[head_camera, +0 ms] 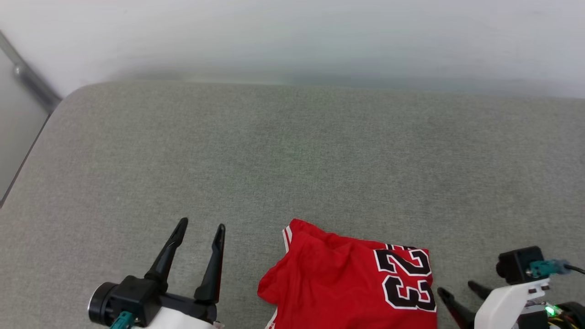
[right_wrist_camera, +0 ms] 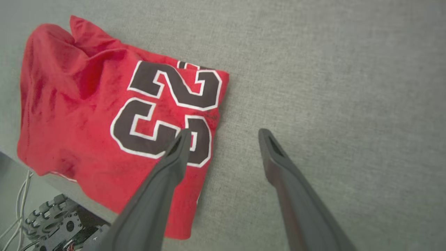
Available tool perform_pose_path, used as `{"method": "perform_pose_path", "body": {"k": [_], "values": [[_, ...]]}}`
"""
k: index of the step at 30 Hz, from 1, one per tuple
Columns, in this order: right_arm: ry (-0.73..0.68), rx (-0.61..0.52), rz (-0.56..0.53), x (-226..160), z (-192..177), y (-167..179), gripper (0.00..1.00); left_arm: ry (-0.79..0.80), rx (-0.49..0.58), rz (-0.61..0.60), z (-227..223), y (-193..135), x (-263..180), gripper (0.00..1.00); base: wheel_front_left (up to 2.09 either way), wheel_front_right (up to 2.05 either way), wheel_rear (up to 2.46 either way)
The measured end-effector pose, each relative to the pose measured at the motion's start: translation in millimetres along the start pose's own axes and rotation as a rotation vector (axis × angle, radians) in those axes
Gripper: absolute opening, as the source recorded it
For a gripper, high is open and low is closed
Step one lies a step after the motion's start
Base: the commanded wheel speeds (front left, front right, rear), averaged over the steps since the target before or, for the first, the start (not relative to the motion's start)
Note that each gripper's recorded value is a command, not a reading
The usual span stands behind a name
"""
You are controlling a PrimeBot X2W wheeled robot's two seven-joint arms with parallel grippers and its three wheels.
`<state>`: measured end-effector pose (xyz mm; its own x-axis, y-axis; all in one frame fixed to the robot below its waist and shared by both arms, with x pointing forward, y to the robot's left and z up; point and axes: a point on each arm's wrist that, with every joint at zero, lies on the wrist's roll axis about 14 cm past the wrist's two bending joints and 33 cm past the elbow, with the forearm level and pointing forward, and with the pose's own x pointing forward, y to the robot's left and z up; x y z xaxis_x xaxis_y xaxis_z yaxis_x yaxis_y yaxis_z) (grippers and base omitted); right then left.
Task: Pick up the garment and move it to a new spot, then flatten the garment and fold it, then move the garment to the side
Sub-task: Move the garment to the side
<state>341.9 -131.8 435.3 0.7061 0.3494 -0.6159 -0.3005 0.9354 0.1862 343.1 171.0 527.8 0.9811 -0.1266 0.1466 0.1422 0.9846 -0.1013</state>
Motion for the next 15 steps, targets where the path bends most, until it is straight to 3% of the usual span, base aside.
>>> {"method": "perform_pose_path", "body": {"k": [8,15], "values": [[0.277,0.089,0.1,21.5,-36.4,33.8,1.0,0.02,0.008,0.027,-5.4,7.7,0.3,1.0,0.0,0.0,0.0],[0.389,0.025,0.086,43.3,-52.6,37.6,1.0,0.038,0.013,0.066,-9.7,18.4,-3.0,1.0,0.0,0.0,0.0]]}}
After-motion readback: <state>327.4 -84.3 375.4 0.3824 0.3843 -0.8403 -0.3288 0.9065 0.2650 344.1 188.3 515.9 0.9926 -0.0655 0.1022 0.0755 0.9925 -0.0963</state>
